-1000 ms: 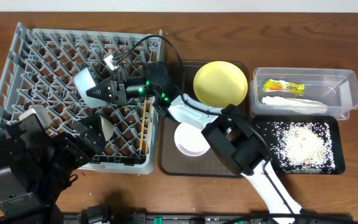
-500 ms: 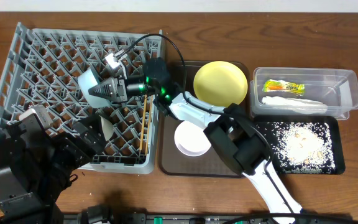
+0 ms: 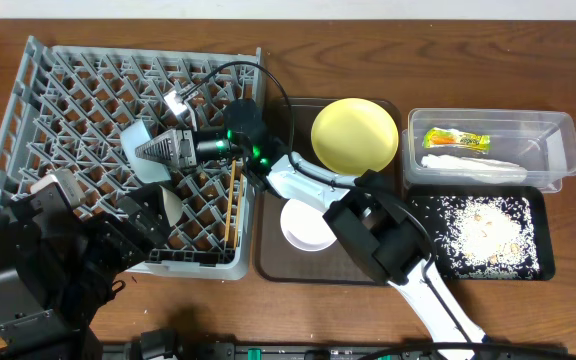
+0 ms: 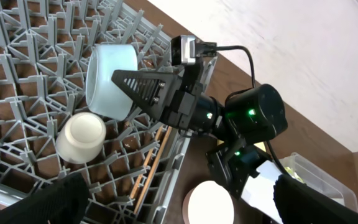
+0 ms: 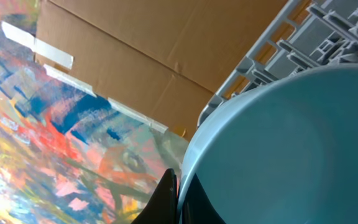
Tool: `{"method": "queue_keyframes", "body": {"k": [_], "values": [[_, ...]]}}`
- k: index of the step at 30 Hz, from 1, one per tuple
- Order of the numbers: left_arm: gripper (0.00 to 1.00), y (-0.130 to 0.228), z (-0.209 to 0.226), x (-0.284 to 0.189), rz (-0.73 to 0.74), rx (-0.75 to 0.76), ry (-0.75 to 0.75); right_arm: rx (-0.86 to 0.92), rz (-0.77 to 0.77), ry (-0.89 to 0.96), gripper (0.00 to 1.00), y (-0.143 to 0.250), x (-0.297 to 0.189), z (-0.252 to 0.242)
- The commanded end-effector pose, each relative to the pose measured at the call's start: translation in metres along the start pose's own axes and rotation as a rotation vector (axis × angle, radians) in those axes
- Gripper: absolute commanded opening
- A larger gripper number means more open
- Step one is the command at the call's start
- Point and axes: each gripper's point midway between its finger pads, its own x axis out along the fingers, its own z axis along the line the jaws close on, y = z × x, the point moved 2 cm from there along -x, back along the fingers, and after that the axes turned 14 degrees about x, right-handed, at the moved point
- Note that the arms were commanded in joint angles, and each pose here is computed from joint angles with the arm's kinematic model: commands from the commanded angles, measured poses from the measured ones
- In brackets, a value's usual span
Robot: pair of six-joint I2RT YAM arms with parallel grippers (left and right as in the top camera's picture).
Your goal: Sort waste into correct bins and load items into the dishwasher
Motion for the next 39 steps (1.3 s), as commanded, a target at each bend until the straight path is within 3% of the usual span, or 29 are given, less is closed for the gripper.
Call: {"method": "queue_keyframes", "body": {"k": [1, 8, 10, 15, 19, 32, 39], "values": [[0.98, -0.003, -0.003, -0.004, -0.013, -0.002, 0.014, -0.013, -0.009, 0.014, 0.01, 0.000, -0.001, -0.011], [0.98, -0.003, -0.003, -0.004, -0.014, -0.002, 0.011, -0.016, -0.056, 0.029, 0.05, -0.028, -0.031, -0.016], [0.98, -0.003, -0.003, -0.004, -0.014, -0.002, 0.011, -0.015, -0.065, 0.033, 0.11, -0.038, -0.044, -0.018], [0.98, -0.004, -0.003, -0.004, -0.017, -0.001, 0.011, -0.004, -0.096, 0.048, 0.40, -0.059, -0.074, -0.023], [0.98, -0.005, -0.003, -0.004, -0.023, 0.001, 0.012, 0.035, -0.136, 0.082, 0.52, -0.075, -0.097, -0.033], [0.98, -0.007, -0.002, 0.000, -0.012, 0.044, 0.011, 0.037, -0.236, 0.146, 0.57, -0.128, -0.197, -0.010], [1.00, -0.007, 0.004, 0.021, 0.065, 0.067, 0.008, -0.028, -0.367, 0.418, 0.56, -0.144, -0.277, 0.004]]}}
